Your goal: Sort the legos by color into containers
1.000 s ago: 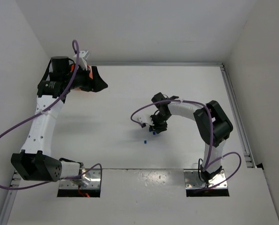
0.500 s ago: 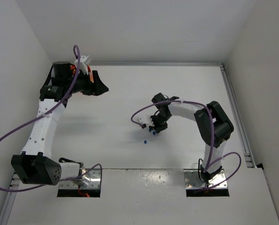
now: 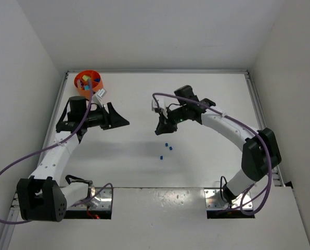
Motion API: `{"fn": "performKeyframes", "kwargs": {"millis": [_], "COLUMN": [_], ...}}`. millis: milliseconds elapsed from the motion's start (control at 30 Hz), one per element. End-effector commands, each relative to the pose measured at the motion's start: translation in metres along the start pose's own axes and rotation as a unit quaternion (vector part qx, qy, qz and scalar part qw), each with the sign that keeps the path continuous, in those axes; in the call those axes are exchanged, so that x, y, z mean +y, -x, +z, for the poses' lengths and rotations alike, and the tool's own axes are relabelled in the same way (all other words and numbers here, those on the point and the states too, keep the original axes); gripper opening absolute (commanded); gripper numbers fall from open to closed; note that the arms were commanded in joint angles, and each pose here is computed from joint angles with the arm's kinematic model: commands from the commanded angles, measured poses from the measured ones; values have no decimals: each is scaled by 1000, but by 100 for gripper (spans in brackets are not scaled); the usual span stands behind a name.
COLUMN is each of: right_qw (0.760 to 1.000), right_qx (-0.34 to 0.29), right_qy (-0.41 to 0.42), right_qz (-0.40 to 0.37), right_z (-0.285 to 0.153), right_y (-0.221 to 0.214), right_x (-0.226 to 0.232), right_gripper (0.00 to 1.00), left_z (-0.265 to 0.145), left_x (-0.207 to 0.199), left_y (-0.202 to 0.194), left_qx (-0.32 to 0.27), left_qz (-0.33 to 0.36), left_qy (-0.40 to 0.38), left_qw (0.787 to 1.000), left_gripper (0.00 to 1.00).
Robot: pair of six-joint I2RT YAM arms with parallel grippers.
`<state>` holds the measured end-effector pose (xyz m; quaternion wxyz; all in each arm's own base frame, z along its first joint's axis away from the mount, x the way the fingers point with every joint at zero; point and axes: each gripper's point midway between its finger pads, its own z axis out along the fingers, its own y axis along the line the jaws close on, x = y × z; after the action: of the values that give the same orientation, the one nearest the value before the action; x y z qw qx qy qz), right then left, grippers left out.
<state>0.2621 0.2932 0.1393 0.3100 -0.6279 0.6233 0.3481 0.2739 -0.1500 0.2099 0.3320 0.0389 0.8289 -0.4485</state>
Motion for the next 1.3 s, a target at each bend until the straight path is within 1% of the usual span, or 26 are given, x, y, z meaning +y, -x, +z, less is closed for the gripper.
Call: {"fn": "performKeyframes", "kwargs": {"millis": [0,33,67,100,133,167,200,267,300,400,433,500,567,833,1000,1067,1267], "right_qw": [990,986,983,977,972,965,962,957,956,952,952,952,952,953,957,959,964], "right_qx": [-108,-127,-151,-162,-184,-190,-201,-219,-224,-229,-234,-235,-237,-237,-229,-225,-211], "right_qy": [53,74,75,86,96,107,110,110,114,121,120,120,118,117,110,105,98], "right_qz": [67,79,73,112,107,145,146,155,153,163,158,157,151,147,139,135,126], "right_z": [-4,-4,-3,-5,-2,-2,-5,-4,-6,-1,-3,-2,-2,-3,2,2,7], "right_y": [61,71,82,92,101,107,115,125,129,132,138,139,144,146,143,142,140], "right_x": [8,12,5,8,3,3,3,-4,-4,-4,-6,-8,-7,-8,-8,-9,-10], "right_gripper": [0,0,0,0,0,0,0,0,0,0,0,0,0,0,0,0,0], "left_z": [-4,-4,-3,-4,-3,-2,-3,2,2,6,8,11,12,17,18,20,20], "left_x": [-36,-39,-40,-45,-45,-46,-49,-51,-51,-53,-54,-54,-57,-60,-63,-61,-67], "left_y": [13,12,13,13,13,15,15,15,15,13,12,10,9,12,11,11,16], "left_qx": [-17,-16,-14,-9,-4,-1,3,21,24,40,42,46,49,48,51,53,48], "left_qz": [0,-7,-23,-27,-44,-52,-55,-95,-104,-139,-143,-151,-151,-166,-165,-174,-166], "left_qy": [-96,-105,-114,-126,-130,-133,-142,-148,-152,-156,-154,-151,-155,-149,-153,-151,-155], "left_qw": [995,994,993,992,991,990,988,984,983,977,977,976,975,974,973,972,973], "left_gripper": [62,62,62,62,62,62,62,62,62,62,60,60,57,57,62,62,62]}}
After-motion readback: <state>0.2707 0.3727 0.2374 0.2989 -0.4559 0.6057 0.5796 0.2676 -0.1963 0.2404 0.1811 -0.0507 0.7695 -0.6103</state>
